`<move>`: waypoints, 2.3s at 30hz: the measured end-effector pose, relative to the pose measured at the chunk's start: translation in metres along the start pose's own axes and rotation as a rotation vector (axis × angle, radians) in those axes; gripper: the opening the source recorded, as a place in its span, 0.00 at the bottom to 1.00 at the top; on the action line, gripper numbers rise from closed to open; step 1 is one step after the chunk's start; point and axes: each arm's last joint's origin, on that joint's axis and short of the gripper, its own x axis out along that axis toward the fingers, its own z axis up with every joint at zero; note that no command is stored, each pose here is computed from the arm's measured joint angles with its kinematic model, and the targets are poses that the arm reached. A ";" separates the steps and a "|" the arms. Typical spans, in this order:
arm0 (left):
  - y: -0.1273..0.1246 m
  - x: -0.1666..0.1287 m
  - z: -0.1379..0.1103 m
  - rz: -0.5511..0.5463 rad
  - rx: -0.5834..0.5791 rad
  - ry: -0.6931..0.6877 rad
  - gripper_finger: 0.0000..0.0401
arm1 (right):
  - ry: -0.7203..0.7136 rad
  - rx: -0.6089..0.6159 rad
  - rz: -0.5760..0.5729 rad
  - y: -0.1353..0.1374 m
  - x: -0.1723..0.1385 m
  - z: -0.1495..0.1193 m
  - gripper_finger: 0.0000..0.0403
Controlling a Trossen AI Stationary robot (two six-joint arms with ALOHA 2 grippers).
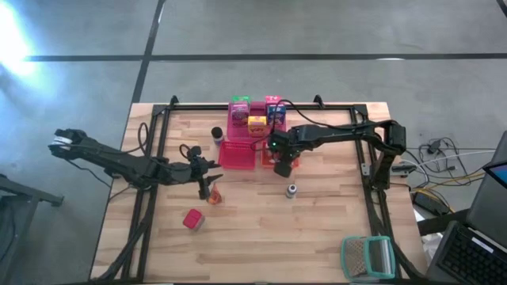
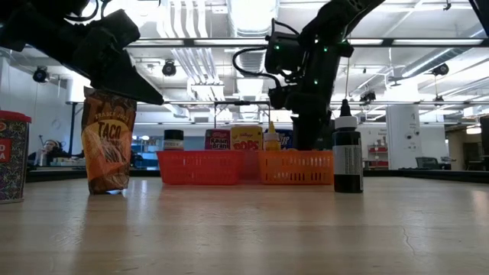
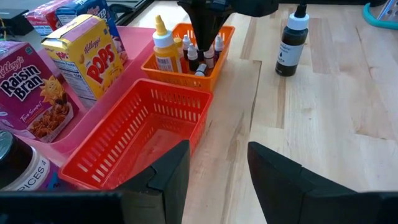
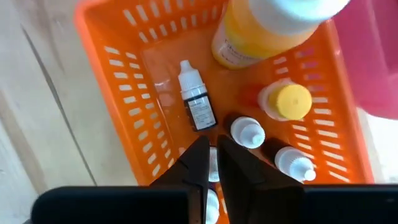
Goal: Pick & Place Kitchen Items
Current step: Put the small red food coloring bottle into the orange bin, then put the large black food coloring bottle into the orange bin
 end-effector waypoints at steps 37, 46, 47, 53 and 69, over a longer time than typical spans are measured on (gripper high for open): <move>0.000 0.000 0.001 -0.001 -0.005 -0.011 0.42 | -0.120 -0.070 0.145 0.113 -0.128 -0.070 0.35; 0.000 0.000 0.001 -0.001 -0.005 -0.010 0.42 | -0.027 -0.094 0.084 0.120 -0.099 -0.065 0.43; 0.000 0.000 0.001 -0.001 -0.005 -0.010 0.42 | -0.020 -0.093 0.077 0.120 -0.097 -0.065 0.44; 0.000 0.000 0.001 -0.001 -0.005 -0.009 0.42 | 0.015 -0.091 0.033 0.115 -0.089 -0.063 0.42; 0.000 0.000 0.001 -0.001 -0.004 -0.008 0.42 | 0.046 -0.112 0.005 0.119 -0.071 -0.060 0.39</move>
